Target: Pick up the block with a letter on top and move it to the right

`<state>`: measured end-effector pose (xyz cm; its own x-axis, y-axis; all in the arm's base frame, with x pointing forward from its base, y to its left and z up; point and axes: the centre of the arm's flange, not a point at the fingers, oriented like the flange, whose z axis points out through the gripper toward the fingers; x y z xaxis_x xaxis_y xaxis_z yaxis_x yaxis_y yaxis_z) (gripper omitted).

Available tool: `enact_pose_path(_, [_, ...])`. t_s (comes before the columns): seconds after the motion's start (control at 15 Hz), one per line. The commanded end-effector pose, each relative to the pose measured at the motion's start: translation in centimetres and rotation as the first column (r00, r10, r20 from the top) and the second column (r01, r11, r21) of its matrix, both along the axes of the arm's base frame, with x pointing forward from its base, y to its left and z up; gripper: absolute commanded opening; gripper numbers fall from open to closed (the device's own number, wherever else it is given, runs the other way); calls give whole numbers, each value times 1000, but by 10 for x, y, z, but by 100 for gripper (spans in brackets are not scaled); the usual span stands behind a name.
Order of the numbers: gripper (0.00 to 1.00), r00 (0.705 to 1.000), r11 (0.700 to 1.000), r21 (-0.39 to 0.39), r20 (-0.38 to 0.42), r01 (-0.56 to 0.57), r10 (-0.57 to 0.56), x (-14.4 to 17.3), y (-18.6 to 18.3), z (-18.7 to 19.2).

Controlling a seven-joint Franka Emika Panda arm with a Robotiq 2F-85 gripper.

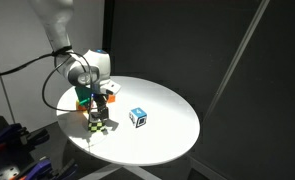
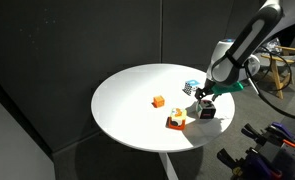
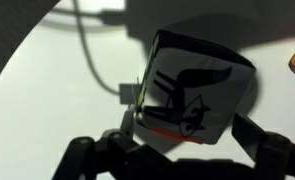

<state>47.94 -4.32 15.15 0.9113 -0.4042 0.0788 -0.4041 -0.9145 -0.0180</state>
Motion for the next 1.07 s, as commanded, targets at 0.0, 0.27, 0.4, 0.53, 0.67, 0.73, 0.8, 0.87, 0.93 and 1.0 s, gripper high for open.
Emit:
enact_pose_path(0.0, [100, 1000, 999, -11, 3, 30, -30, 8, -5, -10])
enact_pose_path(0.27, [100, 999, 999, -17, -10, 34, -34, 7, -7, -15])
enact_pose_path(0.4, [75, 999, 999, -22, -9, 30, -31, 7, -6, -16])
enact_pose_path(0.53, [59, 1000, 999, -21, -5, 25, -25, 8, -5, -13])
enact_pose_path(0.67, [45, 1000, 1000, -17, 0, 16, -16, 7, -3, -8])
enact_pose_path(0.73, [38, 1000, 1000, -15, 0, 10, -10, 6, -3, -3])
enact_pose_path(0.8, [31, 1000, 1000, -16, 2, 2, -2, 5, -2, 3])
enact_pose_path(0.87, [26, 1000, 1000, -18, 2, -3, 3, 4, -2, 8])
enact_pose_path(0.93, [19, 1000, 1000, -24, 4, -10, 10, 2, -2, 14])
enact_pose_path(1.0, [14, 1000, 1000, -26, 5, -16, 16, 1, -3, 22])
